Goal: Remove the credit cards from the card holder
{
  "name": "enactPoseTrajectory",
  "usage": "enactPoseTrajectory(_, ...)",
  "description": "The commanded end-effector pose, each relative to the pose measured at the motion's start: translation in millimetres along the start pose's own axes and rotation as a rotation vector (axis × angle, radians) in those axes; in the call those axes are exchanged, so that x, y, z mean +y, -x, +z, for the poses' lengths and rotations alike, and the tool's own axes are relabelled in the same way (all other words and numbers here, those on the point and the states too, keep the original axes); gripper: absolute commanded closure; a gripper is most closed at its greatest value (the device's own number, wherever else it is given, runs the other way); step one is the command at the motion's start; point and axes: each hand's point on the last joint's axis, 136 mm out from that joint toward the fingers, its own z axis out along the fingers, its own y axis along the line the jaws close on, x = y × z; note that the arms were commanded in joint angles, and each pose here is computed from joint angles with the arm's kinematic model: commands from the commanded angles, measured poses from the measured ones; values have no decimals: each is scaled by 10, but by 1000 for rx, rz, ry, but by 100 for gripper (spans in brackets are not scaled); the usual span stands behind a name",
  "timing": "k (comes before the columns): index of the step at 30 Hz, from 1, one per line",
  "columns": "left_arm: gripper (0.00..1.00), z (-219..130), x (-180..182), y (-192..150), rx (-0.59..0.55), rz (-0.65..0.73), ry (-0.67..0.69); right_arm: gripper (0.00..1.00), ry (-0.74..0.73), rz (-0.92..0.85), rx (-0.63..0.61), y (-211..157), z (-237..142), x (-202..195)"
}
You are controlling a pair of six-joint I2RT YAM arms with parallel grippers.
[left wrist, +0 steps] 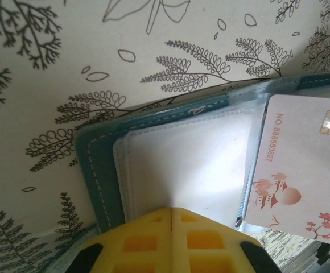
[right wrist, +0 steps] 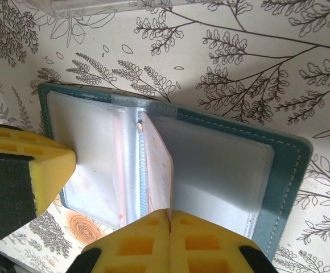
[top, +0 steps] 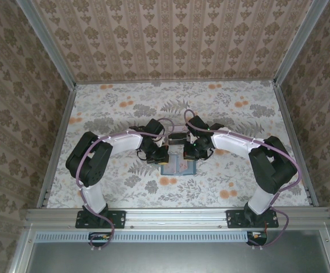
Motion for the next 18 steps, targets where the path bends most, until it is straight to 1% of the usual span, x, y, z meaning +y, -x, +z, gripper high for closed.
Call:
enactPoseTrajectory(1, 100, -8, 137, -107, 24, -7, 45, 98, -74, -19, 8, -35, -55, -83)
enactPoseTrajectory(4, 100, -5, 140, -110, 22, -9, 43, 97, -58, -23, 13, -47, -24, -7)
enactPoseTrajectory(10, 100, 2, 124, -113, 20, -10, 33, 86, 31, 3, 34, -92, 73, 178)
enactPoseTrajectory(13, 100, 2, 130, -114, 20, -12, 33, 87, 41, 5, 41, -128, 90, 200)
enactPoseTrajectory(18, 100, 0, 128, -121, 18, -11, 31, 94, 35, 5, 39, -150, 73, 180)
